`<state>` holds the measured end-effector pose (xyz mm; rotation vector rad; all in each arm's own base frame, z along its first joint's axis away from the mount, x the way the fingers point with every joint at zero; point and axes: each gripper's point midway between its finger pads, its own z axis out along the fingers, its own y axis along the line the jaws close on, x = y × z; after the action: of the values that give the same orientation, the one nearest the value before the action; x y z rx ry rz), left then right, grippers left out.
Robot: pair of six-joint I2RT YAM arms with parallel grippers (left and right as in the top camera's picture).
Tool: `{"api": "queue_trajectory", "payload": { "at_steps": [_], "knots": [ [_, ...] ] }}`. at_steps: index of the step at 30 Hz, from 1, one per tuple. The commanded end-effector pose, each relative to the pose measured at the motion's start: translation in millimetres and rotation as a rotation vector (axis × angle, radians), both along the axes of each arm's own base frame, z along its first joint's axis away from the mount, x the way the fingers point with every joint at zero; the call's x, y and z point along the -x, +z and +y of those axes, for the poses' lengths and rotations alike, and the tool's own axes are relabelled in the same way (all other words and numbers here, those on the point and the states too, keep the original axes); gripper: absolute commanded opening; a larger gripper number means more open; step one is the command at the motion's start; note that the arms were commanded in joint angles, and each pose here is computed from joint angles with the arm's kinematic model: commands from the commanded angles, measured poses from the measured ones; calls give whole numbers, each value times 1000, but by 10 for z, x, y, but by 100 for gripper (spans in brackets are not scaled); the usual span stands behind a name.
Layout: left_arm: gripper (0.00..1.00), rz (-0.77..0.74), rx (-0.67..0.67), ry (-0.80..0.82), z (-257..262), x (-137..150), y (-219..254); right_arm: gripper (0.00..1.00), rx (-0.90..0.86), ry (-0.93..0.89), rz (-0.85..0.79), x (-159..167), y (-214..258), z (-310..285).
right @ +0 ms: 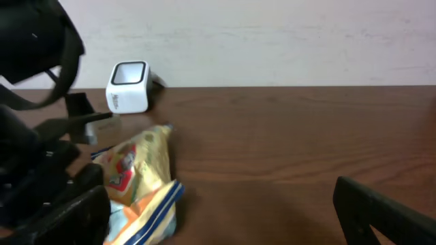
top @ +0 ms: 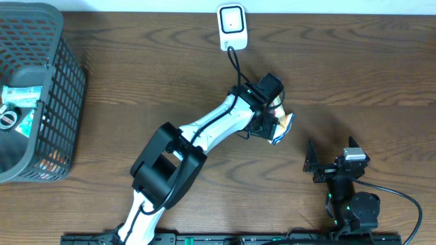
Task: Scan the item barcode
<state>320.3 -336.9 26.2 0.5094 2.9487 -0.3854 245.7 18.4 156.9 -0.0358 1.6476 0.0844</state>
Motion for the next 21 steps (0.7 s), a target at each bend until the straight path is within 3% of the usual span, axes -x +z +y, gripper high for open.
{"api": "queue_trajectory", "payload": {
  "at_steps": [1,13,21],
  "knots": [
    [76,-85,-113,52,246,-238,-142,99,12,-6,-1,1,-8,-16],
    [70,-110,-192,84,682,-450,-11,99,12,-6,-1,1,-8,-16],
    [71,-231,-96,88,649,-507,704,99,12,-6,-1,1,-8,-16]
  ]
}}
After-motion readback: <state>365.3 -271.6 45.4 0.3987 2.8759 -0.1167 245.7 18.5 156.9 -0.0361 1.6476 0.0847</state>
